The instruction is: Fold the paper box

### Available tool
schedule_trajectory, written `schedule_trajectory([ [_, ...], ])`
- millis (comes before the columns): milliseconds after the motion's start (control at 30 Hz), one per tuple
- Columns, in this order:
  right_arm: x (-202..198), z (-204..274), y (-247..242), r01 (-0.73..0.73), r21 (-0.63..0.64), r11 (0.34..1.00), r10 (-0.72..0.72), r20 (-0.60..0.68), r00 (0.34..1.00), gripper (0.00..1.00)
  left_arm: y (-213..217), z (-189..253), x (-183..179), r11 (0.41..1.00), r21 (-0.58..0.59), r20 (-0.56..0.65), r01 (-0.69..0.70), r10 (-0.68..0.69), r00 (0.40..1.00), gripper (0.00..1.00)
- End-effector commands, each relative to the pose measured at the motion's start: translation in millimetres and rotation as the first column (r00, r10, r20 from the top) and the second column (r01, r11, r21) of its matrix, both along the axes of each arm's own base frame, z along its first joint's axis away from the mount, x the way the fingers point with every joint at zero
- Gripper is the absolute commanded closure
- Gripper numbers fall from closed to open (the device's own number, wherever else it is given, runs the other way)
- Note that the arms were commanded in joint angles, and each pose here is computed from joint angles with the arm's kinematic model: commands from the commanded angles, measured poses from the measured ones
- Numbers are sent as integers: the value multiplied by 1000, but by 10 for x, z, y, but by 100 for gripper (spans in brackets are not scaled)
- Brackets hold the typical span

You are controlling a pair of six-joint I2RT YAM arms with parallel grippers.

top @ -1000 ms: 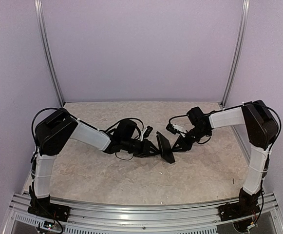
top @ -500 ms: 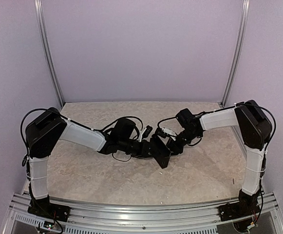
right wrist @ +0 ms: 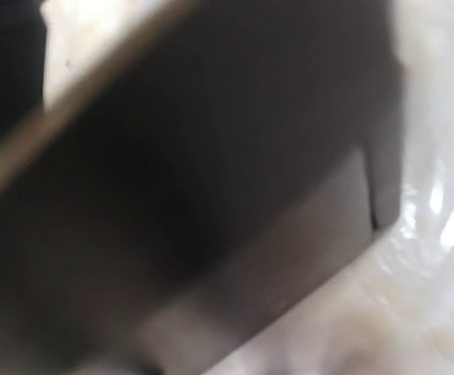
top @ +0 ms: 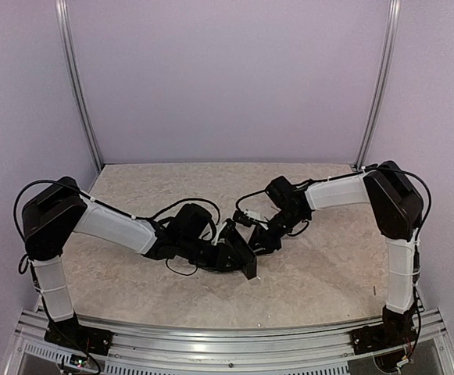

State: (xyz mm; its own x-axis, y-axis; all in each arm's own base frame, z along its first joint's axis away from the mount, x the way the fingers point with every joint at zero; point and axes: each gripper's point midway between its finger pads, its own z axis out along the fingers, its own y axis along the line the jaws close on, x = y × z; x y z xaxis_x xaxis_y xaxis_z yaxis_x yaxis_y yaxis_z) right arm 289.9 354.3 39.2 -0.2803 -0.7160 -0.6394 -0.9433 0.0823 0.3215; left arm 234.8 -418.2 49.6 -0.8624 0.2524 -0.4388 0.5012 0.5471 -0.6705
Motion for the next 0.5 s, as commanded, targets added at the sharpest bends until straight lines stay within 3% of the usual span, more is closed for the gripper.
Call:
schedule_trajectory([
  [0, -169, -41, 84, -67, 7, 998, 68, -56, 996, 71, 32, 131, -117, 1000, 23, 65, 10, -12, 998, 74],
  [467, -180, 29, 59, -73, 7, 997, 73, -56, 996, 66, 152, 106, -253, 993, 118, 107, -8, -5, 994, 75],
])
